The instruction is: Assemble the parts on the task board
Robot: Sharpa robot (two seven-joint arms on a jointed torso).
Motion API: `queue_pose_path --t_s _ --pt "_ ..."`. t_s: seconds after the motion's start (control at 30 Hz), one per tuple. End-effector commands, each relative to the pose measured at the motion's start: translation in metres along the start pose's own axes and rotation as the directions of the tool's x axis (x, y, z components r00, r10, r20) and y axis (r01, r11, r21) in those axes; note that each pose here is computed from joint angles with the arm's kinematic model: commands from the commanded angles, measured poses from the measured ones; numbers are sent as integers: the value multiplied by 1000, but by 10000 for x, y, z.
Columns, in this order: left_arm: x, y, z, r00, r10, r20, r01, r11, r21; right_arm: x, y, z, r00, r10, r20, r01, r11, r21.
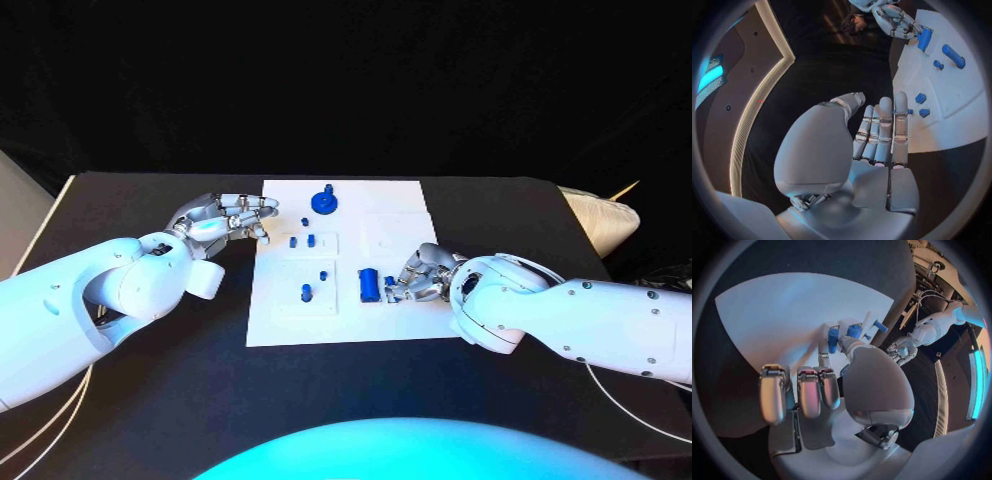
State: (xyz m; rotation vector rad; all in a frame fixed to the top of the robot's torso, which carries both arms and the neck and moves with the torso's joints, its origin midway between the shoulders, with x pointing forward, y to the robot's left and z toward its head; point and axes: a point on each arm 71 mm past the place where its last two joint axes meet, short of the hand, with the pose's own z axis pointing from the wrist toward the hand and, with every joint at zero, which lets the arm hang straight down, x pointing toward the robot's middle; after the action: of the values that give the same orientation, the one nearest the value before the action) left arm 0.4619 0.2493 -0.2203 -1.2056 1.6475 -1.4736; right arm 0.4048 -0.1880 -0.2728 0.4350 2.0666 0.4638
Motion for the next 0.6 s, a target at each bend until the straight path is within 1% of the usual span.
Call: queue_pose_path --t_s 0.03,0.37,0.6 --pt "25 -6 5 1000 -7 -20 7 1000 4 -14 24 6 999 -2 34 3 1000 -17" --pt "23 -3 9 1000 -7 -20 7 1000 3 -24 50 -3 998 10 57 -8 999 -38" --pt "24 -2 12 1000 -7 -20 7 1000 3 -11 55 -9 999 5 39 -3 999 -45"
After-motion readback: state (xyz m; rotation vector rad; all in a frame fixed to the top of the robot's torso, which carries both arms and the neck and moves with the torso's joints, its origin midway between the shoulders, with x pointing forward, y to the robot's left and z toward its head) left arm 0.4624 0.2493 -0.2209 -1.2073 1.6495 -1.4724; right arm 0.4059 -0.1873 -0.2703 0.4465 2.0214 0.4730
